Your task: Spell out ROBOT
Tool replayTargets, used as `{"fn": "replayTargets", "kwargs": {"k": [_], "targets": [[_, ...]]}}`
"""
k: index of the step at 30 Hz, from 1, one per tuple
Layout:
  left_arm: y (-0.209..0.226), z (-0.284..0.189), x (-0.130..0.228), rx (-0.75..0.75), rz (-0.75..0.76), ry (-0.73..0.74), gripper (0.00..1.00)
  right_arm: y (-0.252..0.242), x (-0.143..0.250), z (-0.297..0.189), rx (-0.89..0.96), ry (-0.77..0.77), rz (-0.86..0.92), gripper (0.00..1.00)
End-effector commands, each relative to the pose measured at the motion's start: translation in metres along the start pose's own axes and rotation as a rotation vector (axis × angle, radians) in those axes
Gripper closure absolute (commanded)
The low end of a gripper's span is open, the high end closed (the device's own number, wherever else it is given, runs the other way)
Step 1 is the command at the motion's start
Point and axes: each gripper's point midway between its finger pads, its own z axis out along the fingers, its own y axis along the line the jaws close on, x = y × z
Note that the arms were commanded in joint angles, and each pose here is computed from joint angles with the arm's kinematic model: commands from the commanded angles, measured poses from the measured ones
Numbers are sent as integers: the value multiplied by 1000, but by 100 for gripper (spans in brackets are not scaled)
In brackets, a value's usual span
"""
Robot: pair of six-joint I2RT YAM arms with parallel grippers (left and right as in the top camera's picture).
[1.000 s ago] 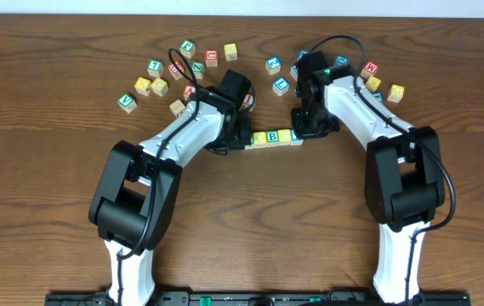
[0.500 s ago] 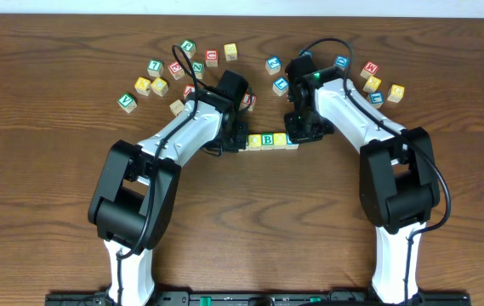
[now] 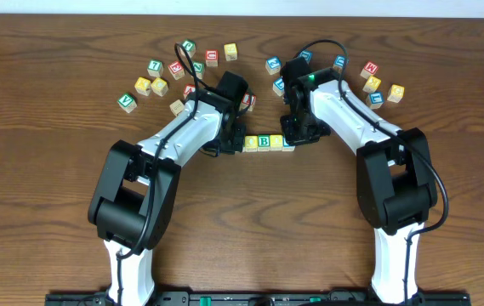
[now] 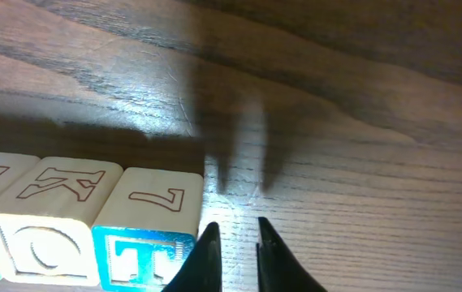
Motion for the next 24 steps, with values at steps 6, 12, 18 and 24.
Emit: {"fn": "replayTargets", "kwargs": {"k": [6, 12, 18, 24], "targets": [[4, 6, 4, 23, 15, 30, 81, 26, 5, -10, -111, 2, -3, 86], [16, 2, 1, 18, -13, 33, 81, 15, -2, -12, -114, -10, 25, 84], [15, -2, 0, 20, -12, 24, 81, 9, -8, -17, -117, -27, 41, 87], [15, -6, -3, 21, -14, 17, 81, 0, -16, -25, -120, -43, 71, 89]]}}
